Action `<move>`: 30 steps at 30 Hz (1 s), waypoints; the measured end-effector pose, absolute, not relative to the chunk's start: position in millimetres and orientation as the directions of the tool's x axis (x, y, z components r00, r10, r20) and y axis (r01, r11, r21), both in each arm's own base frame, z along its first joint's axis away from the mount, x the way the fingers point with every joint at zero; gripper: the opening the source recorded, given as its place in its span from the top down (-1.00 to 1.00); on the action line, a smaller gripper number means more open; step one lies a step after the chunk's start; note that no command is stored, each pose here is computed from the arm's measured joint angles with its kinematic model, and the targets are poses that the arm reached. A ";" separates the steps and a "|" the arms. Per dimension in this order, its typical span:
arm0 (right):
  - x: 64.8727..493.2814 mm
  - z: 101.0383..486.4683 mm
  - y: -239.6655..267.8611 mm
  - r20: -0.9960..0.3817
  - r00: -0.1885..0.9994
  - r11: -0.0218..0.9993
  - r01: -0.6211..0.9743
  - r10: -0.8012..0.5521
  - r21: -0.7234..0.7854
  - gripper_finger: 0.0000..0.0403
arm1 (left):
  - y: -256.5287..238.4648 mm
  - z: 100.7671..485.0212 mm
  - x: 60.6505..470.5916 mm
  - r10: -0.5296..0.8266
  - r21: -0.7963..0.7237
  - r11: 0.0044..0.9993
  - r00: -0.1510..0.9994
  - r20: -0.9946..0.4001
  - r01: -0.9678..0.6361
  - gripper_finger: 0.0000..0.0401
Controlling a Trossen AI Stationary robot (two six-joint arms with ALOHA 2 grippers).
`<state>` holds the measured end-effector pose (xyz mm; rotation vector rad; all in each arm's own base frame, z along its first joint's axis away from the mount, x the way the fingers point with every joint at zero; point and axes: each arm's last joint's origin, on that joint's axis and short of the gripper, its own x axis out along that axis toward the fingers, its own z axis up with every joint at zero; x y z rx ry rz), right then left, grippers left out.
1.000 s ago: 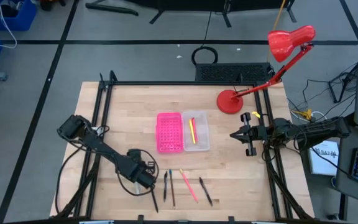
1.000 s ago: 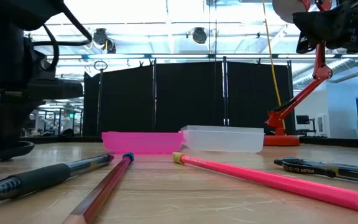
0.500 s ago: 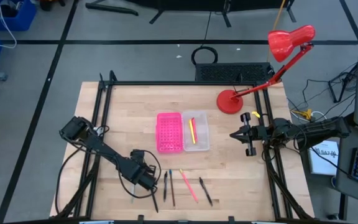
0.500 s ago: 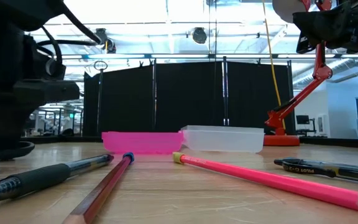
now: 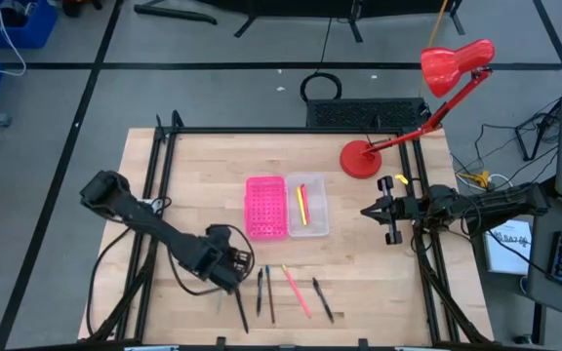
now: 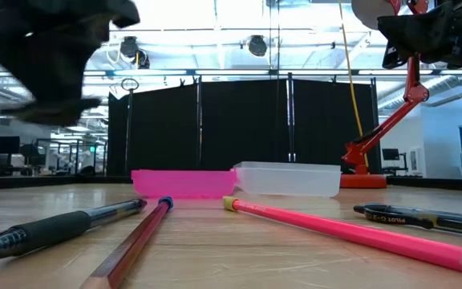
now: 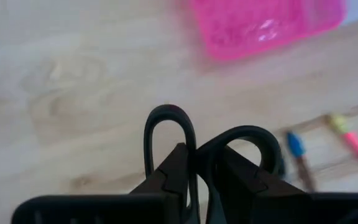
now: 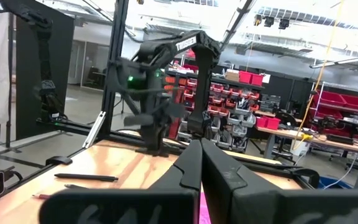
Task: Pick & place school supplies into a supply box
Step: Put the scissors into the supply box
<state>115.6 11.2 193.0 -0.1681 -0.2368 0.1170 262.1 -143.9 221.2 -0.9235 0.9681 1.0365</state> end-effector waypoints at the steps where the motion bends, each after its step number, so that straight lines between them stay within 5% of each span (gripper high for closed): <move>1: 115.5 193.0 11.2 0.224 0.965 0.978 -0.094 0.135 -0.185 1.00 | -140.9 227.7 263.6 0.257 -0.175 0.244 0.237 -0.937 -0.954 0.68; 11: 115.7 192.6 11.2 0.219 0.966 0.975 -0.091 0.135 -0.201 1.00 | -89.0 271.2 313.4 0.280 -0.402 0.338 0.498 -0.821 -0.851 0.68; 19: 115.7 192.3 11.2 0.217 0.967 0.975 -0.091 0.135 -0.201 1.00 | -7.2 301.2 382.6 0.203 -0.657 0.513 0.822 -0.532 -0.552 0.68; 30: 115.9 191.5 11.3 0.208 0.969 0.975 -0.093 0.135 -0.201 1.00 | 82.6 251.2 450.2 0.201 -0.648 0.453 0.779 -0.594 -0.612 0.68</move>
